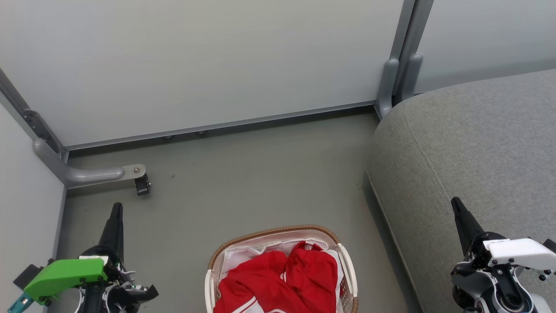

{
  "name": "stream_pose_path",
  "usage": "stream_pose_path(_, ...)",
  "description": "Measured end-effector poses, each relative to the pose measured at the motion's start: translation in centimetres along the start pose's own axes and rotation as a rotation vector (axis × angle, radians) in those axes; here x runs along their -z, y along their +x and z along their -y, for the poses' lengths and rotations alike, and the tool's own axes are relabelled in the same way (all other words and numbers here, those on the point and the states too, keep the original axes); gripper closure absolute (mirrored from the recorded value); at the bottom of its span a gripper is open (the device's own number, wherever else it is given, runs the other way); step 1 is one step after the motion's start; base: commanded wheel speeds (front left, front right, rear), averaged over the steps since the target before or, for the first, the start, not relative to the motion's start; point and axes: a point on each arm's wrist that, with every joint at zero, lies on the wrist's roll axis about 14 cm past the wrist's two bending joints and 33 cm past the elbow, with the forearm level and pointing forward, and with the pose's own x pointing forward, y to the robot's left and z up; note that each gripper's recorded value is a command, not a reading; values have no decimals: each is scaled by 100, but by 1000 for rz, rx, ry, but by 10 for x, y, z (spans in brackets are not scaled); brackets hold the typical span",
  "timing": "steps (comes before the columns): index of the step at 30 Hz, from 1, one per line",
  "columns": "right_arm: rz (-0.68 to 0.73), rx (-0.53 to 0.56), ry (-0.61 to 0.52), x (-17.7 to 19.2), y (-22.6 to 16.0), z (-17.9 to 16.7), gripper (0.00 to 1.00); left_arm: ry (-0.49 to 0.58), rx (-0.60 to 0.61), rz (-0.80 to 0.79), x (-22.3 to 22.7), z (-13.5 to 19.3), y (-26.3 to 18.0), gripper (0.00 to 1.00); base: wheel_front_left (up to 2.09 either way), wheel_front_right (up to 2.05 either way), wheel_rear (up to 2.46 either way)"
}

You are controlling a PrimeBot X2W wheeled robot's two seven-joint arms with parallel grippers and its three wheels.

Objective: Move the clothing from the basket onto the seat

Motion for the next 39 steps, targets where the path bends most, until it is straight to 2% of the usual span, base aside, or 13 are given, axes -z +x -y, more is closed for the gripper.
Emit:
stream_pose_path(3, 0, 0, 0, 0, 0, 0, 100, 0, 0, 0, 0, 0, 0, 100, 0, 0, 0)
stream_pose_path(4, 0, 6, 1, 0, -1, 2, 0, -1, -5, 0, 0, -2, 0, 0, 0, 0, 0)
stream_pose_path(10, 1, 96, 23, 5, -14, 33, 0, -17, -96, -3, 5, -32, -14, 0, 0, 0, 0)
stream_pose_path(19, 23, 111, -16, 5, -16, 37, 0, 7, -91, -6, 14, -31, -13, 0, 0, 0, 0)
stream_pose_path(31, 64, 113, -176, -6, -16, 35, 0, 142, -74, -12, 21, -25, -12, 0, 0, 0, 0)
stream_pose_path(39, 82, 94, -312, -11, -15, 27, 0, 279, -59, -3, 20, -21, -11, 0, 0, 0, 0)
